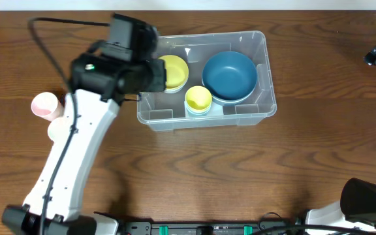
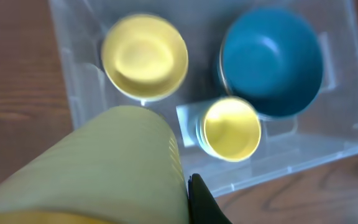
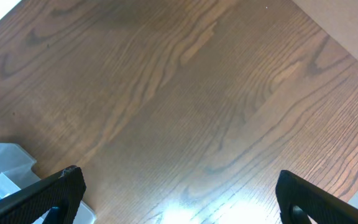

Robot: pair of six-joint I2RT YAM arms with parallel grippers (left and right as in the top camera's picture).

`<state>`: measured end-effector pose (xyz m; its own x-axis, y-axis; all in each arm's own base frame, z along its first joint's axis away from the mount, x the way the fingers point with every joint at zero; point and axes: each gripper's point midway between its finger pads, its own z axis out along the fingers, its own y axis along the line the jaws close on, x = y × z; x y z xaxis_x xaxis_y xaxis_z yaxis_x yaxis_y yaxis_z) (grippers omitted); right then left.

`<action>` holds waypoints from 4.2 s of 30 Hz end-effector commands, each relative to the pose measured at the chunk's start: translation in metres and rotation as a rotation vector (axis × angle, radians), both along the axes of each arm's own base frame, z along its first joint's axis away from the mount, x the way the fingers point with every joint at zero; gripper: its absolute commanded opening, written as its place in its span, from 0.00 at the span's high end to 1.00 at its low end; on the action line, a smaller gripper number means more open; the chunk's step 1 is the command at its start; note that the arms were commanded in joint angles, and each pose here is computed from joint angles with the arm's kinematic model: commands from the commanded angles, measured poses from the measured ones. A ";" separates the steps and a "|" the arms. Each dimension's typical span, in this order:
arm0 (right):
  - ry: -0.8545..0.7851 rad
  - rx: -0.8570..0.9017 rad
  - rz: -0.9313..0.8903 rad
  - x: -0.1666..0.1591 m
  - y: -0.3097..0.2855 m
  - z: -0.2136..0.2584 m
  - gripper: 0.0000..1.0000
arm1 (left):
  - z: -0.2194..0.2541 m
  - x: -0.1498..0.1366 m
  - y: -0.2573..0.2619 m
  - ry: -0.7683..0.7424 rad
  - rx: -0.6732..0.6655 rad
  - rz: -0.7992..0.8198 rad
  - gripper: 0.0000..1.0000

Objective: Pack container
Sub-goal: 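Carry the yellow cup into the bin's front-left corner and release, then withdraw the left gripper and grasp the pink cup, then carry the pink cup into the bin onto the yellow cup, release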

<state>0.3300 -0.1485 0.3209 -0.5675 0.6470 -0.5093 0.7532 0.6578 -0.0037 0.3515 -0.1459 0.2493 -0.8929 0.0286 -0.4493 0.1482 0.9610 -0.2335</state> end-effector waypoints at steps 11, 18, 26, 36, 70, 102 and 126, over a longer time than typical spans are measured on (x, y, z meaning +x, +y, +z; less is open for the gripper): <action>-0.002 0.003 -0.016 -0.001 -0.001 -0.001 0.01 | -0.115 -0.011 -0.001 0.296 0.148 -0.028 0.94; -0.001 0.003 -0.016 -0.001 -0.001 -0.001 0.01 | -0.154 -0.013 0.000 0.364 0.173 -0.029 0.94; -0.001 0.003 -0.016 -0.001 -0.001 -0.001 0.01 | -0.167 -0.015 0.001 0.399 0.186 -0.029 0.93; -0.001 0.003 -0.016 -0.001 -0.001 -0.001 0.01 | -0.167 -0.014 0.001 0.398 0.186 -0.029 0.64; -0.001 0.003 -0.016 -0.001 -0.001 -0.001 0.01 | 0.019 0.040 0.168 -0.035 0.209 0.537 0.47; -0.001 0.003 -0.016 -0.001 -0.001 -0.001 0.01 | -0.183 0.050 0.326 0.443 0.241 0.902 0.46; -0.002 0.003 -0.016 -0.001 -0.001 -0.001 0.01 | -0.143 0.077 0.277 0.341 -0.001 0.789 0.94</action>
